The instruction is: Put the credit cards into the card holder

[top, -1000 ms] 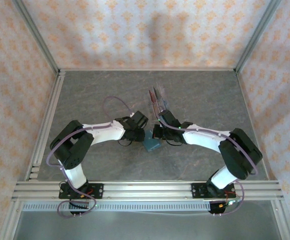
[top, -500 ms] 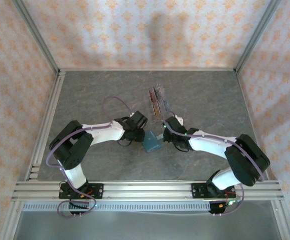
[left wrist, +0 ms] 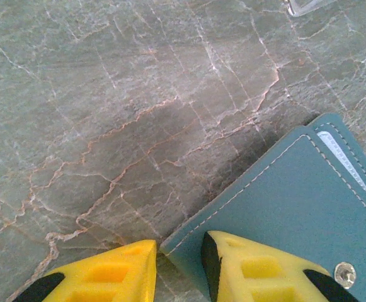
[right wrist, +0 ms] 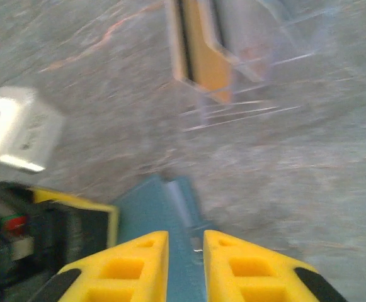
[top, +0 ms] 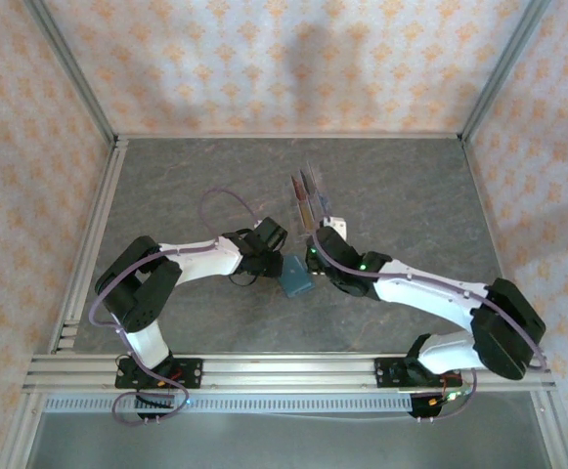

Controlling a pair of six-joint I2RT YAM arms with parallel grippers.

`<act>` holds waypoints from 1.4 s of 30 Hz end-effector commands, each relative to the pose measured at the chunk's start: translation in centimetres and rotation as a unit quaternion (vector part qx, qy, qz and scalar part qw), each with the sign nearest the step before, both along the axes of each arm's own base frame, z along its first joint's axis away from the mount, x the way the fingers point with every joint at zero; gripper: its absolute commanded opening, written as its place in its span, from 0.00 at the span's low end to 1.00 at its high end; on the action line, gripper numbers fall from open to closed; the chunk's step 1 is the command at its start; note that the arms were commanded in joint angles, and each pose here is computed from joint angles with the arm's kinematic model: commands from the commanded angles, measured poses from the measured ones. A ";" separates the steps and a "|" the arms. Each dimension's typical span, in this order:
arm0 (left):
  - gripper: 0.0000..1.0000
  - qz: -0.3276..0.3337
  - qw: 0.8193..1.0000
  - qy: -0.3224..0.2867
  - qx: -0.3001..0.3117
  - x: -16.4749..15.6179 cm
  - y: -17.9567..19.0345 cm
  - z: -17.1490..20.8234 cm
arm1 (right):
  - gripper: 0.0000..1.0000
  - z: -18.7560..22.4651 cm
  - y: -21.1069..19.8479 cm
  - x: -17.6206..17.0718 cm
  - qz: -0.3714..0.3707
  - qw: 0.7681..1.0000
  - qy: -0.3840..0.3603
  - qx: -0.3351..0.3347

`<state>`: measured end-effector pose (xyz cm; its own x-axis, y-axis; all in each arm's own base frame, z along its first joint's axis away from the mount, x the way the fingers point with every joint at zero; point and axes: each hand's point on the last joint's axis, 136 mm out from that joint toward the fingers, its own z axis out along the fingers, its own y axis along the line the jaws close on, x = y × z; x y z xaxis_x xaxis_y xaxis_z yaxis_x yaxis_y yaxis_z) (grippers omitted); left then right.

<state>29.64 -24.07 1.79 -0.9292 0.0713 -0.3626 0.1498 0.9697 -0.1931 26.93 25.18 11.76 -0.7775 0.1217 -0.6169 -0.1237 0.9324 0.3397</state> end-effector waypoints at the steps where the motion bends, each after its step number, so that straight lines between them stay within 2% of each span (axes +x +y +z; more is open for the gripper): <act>1: 0.28 -0.026 0.997 0.064 0.013 -3.0 0.4 -3.4 | 0.26 -1.8 4.4 -1.3 0.088 0.994 0.061 0.036; 6: 0.28 -0.027 0.997 0.064 0.015 -3.1 0.5 -3.3 | 0.30 -4.6 6.1 -1.0 0.108 0.988 0.101 0.033; 10: 0.28 -0.027 0.998 0.062 0.016 -3.1 0.5 -3.2 | 0.30 -5.4 4.6 0.0 0.075 0.991 0.102 0.031; 16: 0.28 -0.029 0.997 0.063 0.017 -3.0 0.5 -3.1 | 0.45 -6.5 2.7 0.4 0.058 0.992 0.110 -0.008; 28: 0.27 -0.026 0.997 0.065 0.022 -3.1 0.6 -3.3 | 0.48 -9.0 3.0 -0.6 0.081 0.984 0.160 0.011; 34: 0.27 -0.026 0.997 0.066 0.024 -3.1 0.7 -3.5 | 0.43 -8.1 3.6 -1.0 0.094 0.982 0.155 0.044; 39: 0.27 -0.025 0.997 0.068 0.024 -3.1 0.7 -3.6 | 0.33 -6.9 3.7 -0.8 0.097 0.984 0.141 0.050; 42: 0.27 -0.025 0.997 0.070 0.024 -3.1 0.6 -3.6 | 0.30 -6.7 3.8 -0.6 0.098 0.984 0.142 0.050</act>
